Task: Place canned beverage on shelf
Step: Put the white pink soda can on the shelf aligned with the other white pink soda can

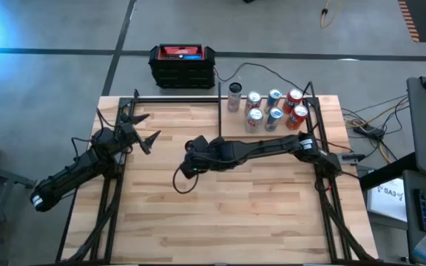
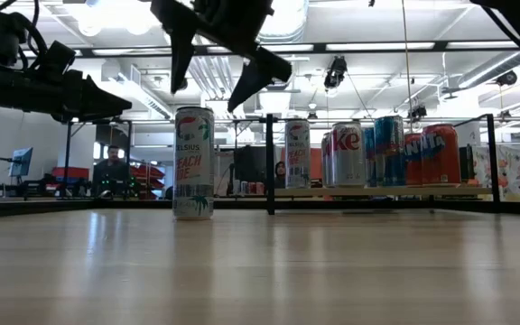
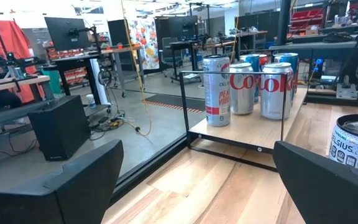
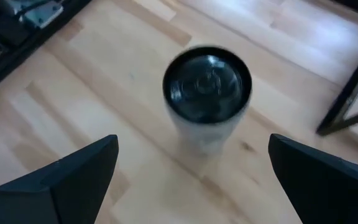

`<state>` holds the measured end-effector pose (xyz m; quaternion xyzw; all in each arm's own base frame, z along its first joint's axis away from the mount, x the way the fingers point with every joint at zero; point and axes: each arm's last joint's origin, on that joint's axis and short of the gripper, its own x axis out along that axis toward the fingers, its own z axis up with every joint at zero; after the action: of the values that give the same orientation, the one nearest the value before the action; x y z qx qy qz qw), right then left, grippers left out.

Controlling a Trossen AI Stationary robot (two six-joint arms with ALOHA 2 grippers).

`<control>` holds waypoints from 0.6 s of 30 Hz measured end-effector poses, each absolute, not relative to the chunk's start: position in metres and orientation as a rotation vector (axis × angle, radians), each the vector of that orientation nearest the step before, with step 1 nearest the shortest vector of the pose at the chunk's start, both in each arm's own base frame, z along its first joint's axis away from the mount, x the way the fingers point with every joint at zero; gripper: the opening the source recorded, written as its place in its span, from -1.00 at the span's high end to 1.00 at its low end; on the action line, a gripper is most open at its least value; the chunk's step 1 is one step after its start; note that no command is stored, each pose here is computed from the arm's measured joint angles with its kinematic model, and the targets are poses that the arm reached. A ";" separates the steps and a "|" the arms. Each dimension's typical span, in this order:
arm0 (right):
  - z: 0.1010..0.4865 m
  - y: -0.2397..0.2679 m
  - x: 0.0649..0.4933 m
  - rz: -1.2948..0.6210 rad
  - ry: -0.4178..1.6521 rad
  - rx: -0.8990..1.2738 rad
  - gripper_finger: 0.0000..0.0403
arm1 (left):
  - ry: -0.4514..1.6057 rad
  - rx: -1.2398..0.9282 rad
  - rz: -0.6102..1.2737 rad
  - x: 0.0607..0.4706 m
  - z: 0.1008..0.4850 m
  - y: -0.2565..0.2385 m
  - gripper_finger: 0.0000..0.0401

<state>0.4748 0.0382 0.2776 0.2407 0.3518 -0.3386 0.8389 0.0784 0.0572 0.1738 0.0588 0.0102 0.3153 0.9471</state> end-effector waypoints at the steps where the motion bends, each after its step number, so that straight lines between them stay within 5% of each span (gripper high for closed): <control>1: 0.276 0.036 0.476 -0.724 0.734 0.506 -0.99 | 0.021 0.119 0.642 0.078 0.174 0.057 -0.99; 18: 0.233 0.006 0.501 -0.838 0.679 0.541 -0.99 | 0.021 0.119 0.641 0.078 0.174 0.057 -0.99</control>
<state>0.5010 0.0059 0.2331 0.2545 0.3191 -0.3941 0.8235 0.0784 0.0572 0.1737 0.0585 0.0105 0.3150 0.9472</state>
